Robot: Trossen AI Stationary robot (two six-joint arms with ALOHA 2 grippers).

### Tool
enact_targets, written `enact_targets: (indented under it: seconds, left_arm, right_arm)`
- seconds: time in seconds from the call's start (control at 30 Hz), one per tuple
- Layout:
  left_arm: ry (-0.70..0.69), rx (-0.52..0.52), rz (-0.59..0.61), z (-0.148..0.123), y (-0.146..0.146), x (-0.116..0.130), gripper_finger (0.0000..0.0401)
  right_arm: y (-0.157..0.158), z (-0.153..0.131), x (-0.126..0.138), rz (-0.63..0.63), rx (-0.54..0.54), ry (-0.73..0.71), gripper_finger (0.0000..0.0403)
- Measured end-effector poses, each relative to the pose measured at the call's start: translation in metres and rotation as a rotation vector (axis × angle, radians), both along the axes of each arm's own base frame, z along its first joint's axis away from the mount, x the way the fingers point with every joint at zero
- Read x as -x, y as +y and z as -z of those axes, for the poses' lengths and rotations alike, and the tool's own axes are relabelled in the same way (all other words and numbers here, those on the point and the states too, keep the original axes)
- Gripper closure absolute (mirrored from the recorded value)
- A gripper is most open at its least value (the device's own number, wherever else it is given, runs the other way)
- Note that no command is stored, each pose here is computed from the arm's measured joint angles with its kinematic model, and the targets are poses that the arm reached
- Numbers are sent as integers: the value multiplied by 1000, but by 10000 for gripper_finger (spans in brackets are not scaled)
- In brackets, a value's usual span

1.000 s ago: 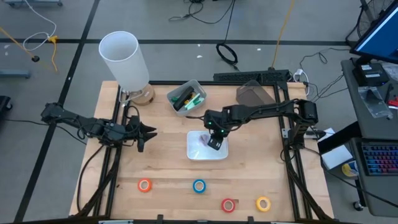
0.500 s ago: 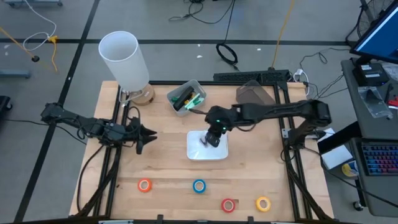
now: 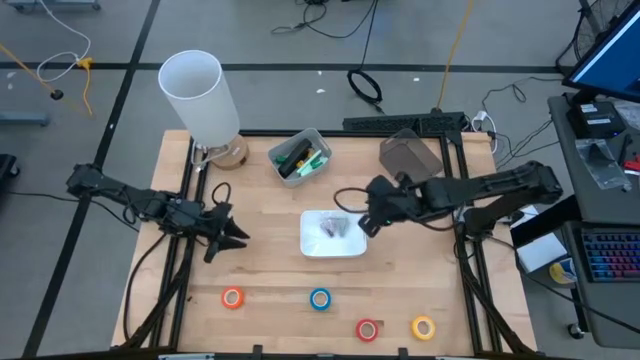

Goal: Pick and place Stapler, Stapler remover, tape
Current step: Put the orange tape into the black bin

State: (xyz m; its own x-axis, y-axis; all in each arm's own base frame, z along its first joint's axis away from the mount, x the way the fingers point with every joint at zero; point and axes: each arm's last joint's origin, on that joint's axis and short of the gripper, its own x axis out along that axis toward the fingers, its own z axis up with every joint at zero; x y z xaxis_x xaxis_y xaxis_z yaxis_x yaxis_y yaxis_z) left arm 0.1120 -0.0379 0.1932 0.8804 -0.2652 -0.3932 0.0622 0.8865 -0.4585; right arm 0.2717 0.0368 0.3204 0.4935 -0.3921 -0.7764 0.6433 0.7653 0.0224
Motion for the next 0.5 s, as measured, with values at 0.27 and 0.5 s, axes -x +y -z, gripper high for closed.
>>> enact_targets:
  seconds: [0.27, 0.5]
  left_arm:
    - [-28, -8, 151, -2, -12, 4, 265]
    - [-59, -38, 229, -4, -21, 8, 265]
  right_arm:
    - [13, -2, 23, 28, -84, 73, 401]
    - [17, 10, 51, 89, -155, 4, 402]
